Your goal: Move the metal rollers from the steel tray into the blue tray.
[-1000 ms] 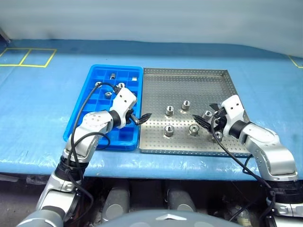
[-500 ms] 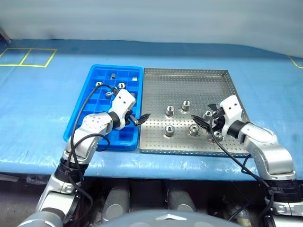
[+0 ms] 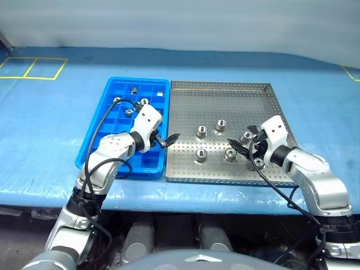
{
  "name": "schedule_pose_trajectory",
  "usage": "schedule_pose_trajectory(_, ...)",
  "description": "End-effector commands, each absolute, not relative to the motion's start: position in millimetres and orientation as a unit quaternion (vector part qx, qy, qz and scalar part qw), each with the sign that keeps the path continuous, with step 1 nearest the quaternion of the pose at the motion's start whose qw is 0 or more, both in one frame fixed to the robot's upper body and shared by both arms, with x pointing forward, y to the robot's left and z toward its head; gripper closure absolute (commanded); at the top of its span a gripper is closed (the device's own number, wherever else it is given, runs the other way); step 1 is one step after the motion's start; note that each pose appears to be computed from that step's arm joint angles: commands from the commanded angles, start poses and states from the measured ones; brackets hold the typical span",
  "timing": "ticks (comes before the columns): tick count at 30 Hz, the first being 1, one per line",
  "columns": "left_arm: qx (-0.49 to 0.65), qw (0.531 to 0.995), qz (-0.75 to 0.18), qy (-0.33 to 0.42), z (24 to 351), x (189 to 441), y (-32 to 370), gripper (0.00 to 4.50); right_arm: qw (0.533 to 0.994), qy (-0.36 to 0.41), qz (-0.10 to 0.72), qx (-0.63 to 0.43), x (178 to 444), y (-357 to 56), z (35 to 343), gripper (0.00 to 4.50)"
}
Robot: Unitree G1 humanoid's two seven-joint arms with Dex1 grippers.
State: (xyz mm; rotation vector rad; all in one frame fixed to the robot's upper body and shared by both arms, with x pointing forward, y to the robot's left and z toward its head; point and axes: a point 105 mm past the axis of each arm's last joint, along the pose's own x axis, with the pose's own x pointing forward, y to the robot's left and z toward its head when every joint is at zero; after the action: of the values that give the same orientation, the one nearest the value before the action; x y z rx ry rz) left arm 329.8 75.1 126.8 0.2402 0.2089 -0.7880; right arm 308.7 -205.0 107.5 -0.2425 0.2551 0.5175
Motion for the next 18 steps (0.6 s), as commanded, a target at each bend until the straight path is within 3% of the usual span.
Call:
schedule_pose_trajectory(1,0.102,0.886,-0.445,0.080,135.2,318.7,50.0,0.02,0.954,0.092,0.253,-0.135,306.3,-203.6,123.4,0.00)
schedule_pose_trajectory(18,0.112,0.816,-0.535,0.191,77.5,310.3,-3.9,0.02,0.963,0.088,0.217,-0.135,286.2,-209.2,120.4,0.00)
